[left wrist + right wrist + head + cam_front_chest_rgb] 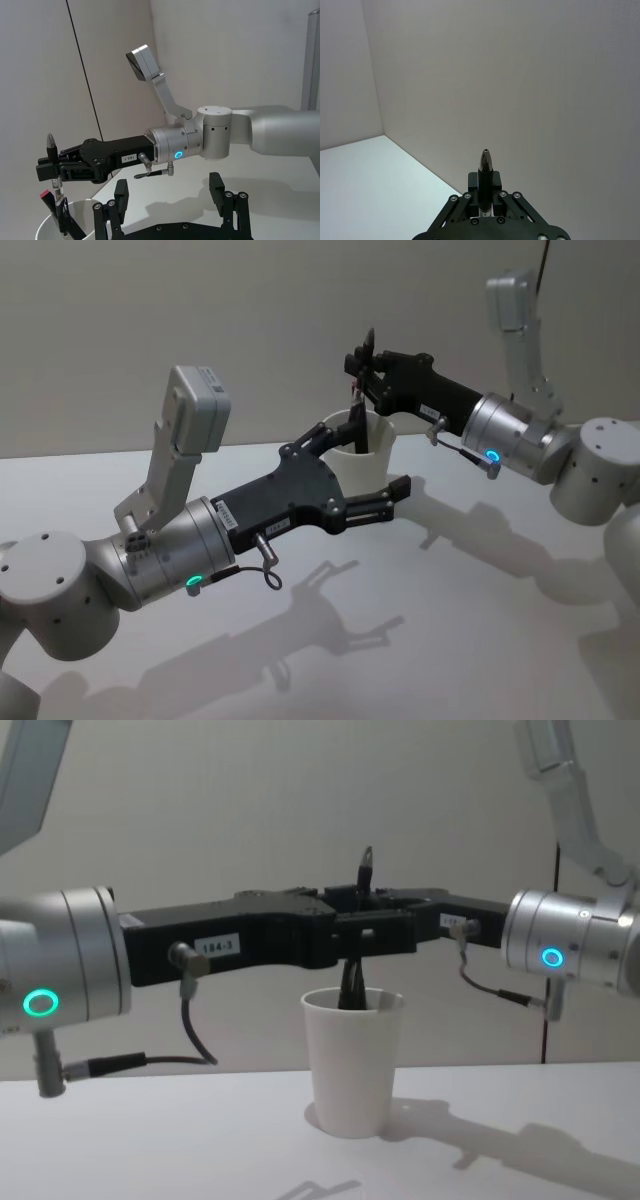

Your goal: Place the pen into the pen holder.

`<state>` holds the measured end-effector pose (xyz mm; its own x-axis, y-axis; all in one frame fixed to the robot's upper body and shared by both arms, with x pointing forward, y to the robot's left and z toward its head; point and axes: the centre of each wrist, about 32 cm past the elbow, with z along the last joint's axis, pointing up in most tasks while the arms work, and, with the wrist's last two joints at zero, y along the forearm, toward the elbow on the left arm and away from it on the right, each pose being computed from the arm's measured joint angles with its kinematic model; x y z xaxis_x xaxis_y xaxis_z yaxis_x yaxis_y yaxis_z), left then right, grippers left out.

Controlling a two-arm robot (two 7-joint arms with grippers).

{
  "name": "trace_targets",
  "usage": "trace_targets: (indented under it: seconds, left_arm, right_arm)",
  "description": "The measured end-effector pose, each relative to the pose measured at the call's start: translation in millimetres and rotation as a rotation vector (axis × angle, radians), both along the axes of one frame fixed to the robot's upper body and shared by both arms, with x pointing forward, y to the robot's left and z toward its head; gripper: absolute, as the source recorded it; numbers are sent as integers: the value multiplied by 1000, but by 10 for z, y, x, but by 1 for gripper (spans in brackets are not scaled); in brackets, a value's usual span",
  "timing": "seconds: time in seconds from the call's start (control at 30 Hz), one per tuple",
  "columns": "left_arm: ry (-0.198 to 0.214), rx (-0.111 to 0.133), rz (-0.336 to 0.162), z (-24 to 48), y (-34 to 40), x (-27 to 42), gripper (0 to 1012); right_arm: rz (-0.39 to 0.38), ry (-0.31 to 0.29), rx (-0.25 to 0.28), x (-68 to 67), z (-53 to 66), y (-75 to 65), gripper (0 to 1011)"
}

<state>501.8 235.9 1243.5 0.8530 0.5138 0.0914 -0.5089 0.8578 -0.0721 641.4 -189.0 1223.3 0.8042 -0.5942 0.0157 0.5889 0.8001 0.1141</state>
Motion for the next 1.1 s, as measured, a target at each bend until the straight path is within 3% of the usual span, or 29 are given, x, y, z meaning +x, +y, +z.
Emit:
trace_targets:
  seconds: [0.37, 0.53, 0.6, 0.73, 1.1]
  left_arm:
    - [0, 0, 0, 0, 0, 0, 1001]
    - [0, 0, 0, 0, 0, 0, 1001]
    - [0, 0, 0, 0, 0, 0, 1001]
    - [0, 0, 0, 0, 0, 0, 1001]
    - [0, 0, 0, 0, 0, 0, 1001]
  right_arm:
    - [15, -26, -2, 30, -24, 48, 154]
    - [17, -31, -3, 35, -31, 56, 314]
    - [19, -35, -3, 38, -30, 60, 330]
    - [20, -36, -4, 40, -35, 64, 496]
    - [22, -40, -4, 45, -38, 69, 830]
